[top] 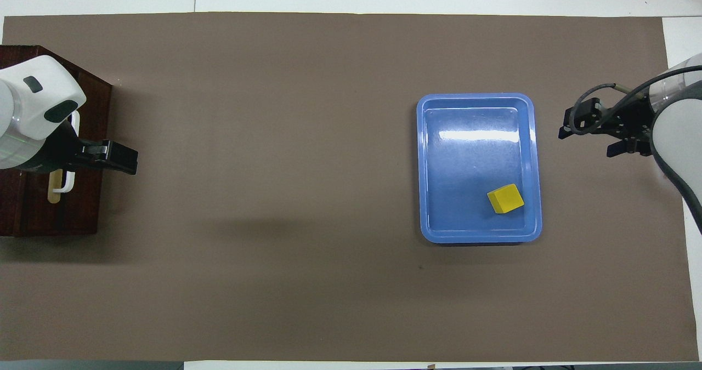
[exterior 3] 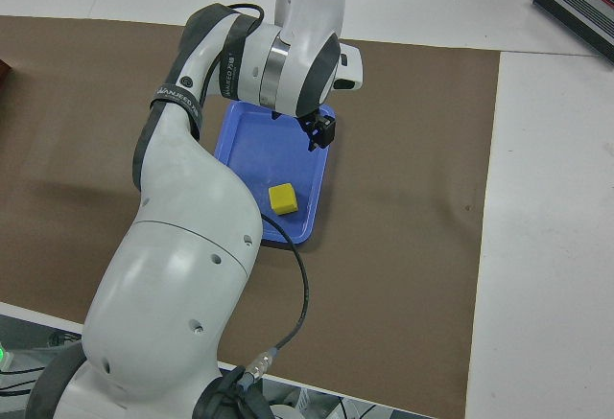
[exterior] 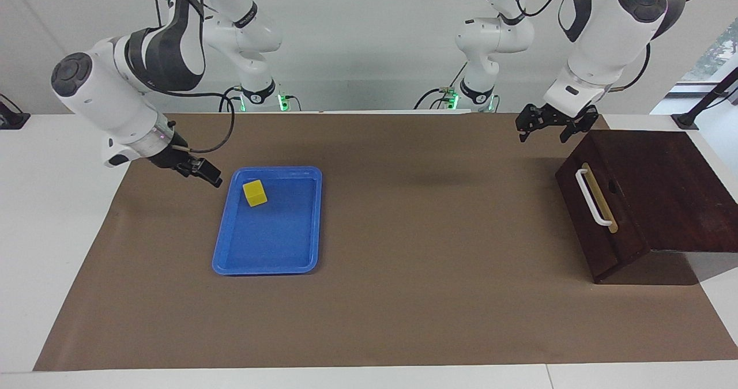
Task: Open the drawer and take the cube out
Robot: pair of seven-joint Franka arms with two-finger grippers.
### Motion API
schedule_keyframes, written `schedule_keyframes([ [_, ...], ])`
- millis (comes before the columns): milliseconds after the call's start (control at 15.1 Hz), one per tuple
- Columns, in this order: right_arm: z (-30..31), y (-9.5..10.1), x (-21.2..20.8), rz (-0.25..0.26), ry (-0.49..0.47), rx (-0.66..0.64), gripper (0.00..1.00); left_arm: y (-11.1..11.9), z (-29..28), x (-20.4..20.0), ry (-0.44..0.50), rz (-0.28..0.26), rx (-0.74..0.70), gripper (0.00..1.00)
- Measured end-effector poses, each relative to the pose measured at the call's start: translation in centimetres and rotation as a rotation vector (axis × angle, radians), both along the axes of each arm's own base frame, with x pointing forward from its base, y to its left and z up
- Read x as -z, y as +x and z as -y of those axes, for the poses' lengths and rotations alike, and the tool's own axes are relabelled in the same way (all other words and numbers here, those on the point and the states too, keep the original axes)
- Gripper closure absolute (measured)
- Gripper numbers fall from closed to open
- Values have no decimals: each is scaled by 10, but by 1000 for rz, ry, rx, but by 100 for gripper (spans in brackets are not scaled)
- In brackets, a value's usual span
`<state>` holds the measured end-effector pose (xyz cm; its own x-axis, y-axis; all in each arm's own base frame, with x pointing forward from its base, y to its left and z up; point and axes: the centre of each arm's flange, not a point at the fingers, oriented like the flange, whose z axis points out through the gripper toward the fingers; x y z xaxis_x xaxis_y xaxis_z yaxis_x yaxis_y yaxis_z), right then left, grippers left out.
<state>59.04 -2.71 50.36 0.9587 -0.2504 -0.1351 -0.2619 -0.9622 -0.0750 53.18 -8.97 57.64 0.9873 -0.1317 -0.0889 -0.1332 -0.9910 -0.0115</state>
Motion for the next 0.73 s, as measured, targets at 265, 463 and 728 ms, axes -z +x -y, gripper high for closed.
schedule_keyframes([
  [265, -19, -14, -54, 53, -99, -225, 0, 0, 0, 0, 0, -1, 0, 0],
  [463, -26, -44, -94, 49, -113, -254, 0, 0, -2, -1, 0, 1, -4, 0],
  [728, -28, -76, -117, -20, -109, -258, 0, 1, -15, -2, -1, 3, -29, 0],
])
